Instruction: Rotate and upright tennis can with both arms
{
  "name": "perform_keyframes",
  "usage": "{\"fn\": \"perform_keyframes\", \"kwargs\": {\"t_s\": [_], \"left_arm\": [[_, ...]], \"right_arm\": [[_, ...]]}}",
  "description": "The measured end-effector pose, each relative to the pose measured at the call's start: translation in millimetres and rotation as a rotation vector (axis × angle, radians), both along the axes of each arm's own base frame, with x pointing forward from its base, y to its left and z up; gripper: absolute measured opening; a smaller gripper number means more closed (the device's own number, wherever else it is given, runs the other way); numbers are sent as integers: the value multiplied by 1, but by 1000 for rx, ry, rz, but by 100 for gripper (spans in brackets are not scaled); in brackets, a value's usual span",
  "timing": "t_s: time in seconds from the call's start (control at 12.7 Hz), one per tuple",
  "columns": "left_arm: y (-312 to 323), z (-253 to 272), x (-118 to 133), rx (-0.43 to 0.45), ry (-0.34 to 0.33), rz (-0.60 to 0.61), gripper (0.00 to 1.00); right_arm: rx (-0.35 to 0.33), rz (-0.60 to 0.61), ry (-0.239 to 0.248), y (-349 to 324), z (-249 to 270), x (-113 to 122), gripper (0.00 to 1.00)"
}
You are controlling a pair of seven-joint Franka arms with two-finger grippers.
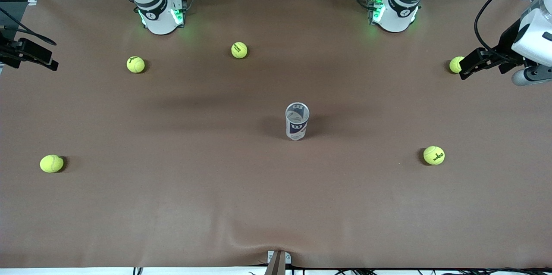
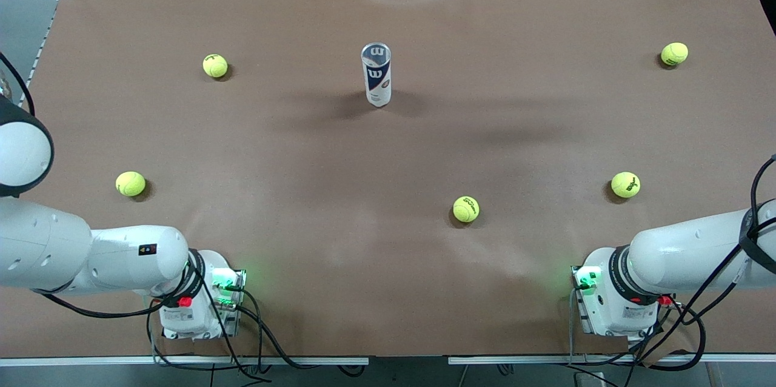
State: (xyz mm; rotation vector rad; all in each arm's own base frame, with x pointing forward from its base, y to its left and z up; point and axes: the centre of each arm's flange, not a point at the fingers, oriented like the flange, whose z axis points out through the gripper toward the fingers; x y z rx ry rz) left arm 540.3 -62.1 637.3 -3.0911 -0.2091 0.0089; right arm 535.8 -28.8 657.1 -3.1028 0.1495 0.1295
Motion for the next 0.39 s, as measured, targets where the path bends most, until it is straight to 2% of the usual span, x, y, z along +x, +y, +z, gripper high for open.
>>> {"fn": "perform_keyframes", "kwargs": {"t_s": [0.39], "left_arm": [[0,-2,0,0,9,0,100]], "right_arm": [[0,1,0,0,0,0,100]]}}
